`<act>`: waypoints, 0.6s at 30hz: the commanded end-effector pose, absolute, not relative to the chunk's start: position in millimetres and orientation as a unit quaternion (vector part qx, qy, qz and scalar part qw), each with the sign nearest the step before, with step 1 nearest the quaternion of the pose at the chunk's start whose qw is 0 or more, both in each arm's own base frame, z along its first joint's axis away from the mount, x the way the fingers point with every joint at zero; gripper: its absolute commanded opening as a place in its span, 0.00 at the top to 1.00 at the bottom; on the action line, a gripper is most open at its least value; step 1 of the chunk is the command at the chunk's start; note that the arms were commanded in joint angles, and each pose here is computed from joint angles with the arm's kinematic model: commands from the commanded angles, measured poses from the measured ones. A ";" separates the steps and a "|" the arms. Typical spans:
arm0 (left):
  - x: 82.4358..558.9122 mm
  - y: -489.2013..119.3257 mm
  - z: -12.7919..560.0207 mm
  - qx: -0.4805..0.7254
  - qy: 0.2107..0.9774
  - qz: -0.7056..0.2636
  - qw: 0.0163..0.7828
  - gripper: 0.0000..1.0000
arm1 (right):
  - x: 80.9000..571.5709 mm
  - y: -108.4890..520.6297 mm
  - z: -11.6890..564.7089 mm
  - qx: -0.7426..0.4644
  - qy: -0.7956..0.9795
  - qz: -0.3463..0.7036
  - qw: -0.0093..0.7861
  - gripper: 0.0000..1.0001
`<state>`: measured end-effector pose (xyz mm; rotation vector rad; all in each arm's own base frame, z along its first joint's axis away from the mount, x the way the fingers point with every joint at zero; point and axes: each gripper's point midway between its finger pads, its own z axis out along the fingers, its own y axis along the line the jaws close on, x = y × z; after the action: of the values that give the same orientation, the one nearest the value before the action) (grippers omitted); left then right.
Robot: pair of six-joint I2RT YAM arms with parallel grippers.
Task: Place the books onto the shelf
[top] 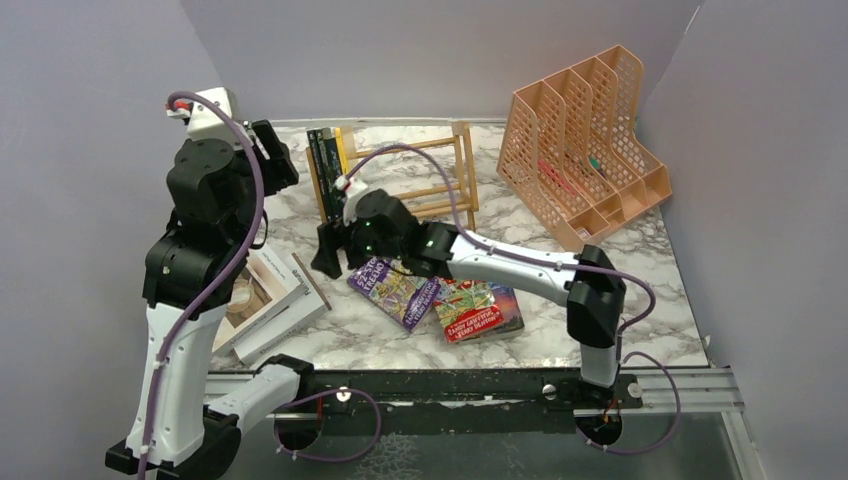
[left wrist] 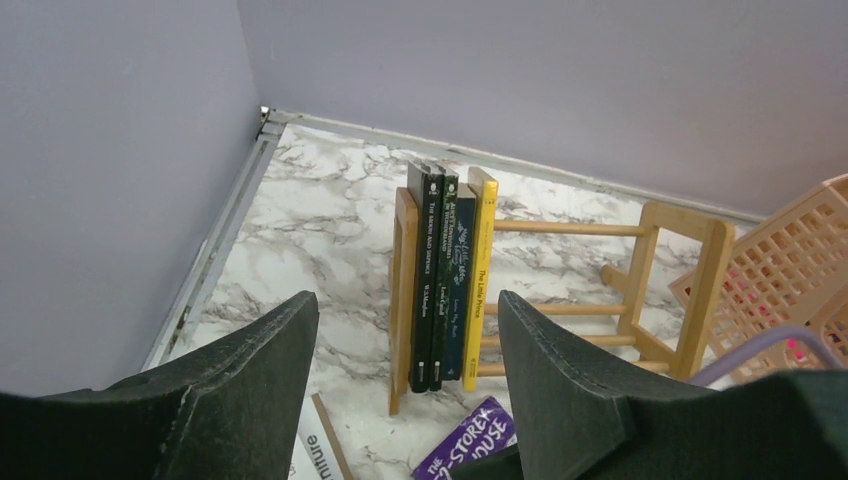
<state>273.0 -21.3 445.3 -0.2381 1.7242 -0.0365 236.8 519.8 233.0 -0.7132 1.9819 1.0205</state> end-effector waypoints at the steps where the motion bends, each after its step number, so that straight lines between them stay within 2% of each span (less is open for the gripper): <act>1: 254.0 -13.6 475.1 -0.118 0.725 -0.030 0.678 0.32 | 207.6 556.5 206.2 -0.298 0.784 0.410 0.359 0.20; 7: 245.5 -11.1 479.6 -0.119 0.717 -0.033 0.686 0.27 | 186.2 594.1 170.4 -0.267 0.809 0.396 0.343 0.20; 13: 258.0 -8.5 429.8 -0.119 0.753 0.001 0.647 0.16 | 201.5 608.9 144.6 -0.248 0.820 0.361 0.367 0.19; 18: 274.2 -4.4 401.9 -0.129 0.777 0.036 0.616 0.14 | 213.0 624.8 130.3 -0.243 0.817 0.355 0.383 0.18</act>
<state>260.5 -11.9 420.3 -0.2592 1.7431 0.0006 193.8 611.2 129.1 -0.7021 2.1274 0.9419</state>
